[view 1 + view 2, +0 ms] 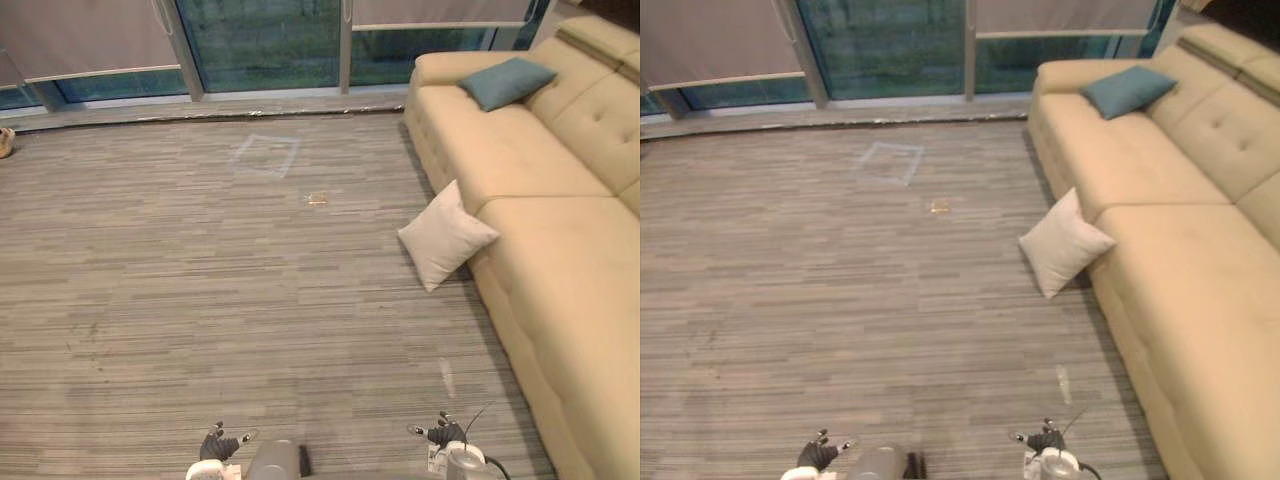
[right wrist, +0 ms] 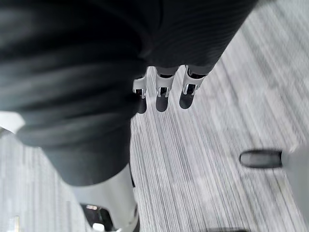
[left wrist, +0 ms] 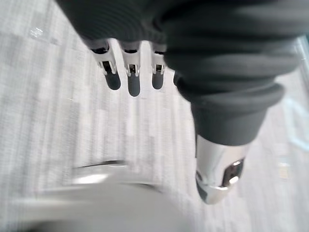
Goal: Pick up cushions and gather them together orderly.
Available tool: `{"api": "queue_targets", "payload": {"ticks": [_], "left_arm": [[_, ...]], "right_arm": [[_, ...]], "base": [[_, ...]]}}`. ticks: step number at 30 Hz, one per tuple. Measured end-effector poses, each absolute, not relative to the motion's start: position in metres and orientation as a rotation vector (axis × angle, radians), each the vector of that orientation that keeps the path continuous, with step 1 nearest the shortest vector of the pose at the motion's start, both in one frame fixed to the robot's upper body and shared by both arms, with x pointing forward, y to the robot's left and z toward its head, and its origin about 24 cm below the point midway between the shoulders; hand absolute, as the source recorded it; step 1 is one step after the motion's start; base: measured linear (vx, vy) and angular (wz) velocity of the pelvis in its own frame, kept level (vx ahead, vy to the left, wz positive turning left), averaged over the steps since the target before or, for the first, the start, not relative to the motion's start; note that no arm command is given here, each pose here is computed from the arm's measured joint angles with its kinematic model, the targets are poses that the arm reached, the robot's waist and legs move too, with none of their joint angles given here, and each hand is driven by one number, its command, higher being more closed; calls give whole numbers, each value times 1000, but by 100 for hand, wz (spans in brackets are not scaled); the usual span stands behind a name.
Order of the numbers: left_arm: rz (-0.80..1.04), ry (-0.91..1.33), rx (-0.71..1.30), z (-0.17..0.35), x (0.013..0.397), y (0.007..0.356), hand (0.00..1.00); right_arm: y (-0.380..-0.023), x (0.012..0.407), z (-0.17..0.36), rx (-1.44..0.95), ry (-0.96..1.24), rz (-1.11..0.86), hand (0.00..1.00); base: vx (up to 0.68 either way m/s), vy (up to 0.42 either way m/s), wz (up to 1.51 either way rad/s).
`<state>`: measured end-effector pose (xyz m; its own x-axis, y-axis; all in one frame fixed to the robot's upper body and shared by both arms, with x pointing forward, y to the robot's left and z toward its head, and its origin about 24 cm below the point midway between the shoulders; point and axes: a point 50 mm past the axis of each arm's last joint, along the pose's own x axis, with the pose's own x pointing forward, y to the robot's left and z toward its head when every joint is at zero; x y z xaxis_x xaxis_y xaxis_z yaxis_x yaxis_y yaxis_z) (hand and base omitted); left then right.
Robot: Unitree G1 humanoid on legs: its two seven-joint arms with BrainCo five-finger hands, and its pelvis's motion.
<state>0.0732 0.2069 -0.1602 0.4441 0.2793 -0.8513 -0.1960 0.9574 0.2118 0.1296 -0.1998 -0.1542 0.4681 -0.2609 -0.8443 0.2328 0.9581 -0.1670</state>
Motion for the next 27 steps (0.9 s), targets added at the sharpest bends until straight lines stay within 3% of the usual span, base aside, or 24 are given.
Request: {"api": "queue_targets", "payload": {"ticks": [3, 9, 15, 17, 20, 27], "left_arm": [[304, 1076, 120, -158, 72, 221, 0], [308, 1100, 126, -160, 68, 223, 0], [293, 1069, 148, -156, 82, 228, 0], [268, 1070, 197, -154, 82, 236, 0], [233, 1070, 151, -159, 85, 214, 0], [331, 1021, 65, -155, 84, 213, 0]], "right_arm": [[-183, 132, -156, -14, 1041, -264, 0], [-183, 123, -158, -25, 1053, -261, 0], [-178, 138, -153, -15, 1009, -246, 0], [-183, 125, -156, -1, 1033, -280, 0], [-202, 119, -155, -6, 1032, -337, 0], [-193, 116, -155, 4, 1032, -319, 0]], "base": [[528, 324, -47], [431, 234, -28], [430, 61, -34], [494, -44, 7], [493, -64, -1], [443, -13, -45]]}}
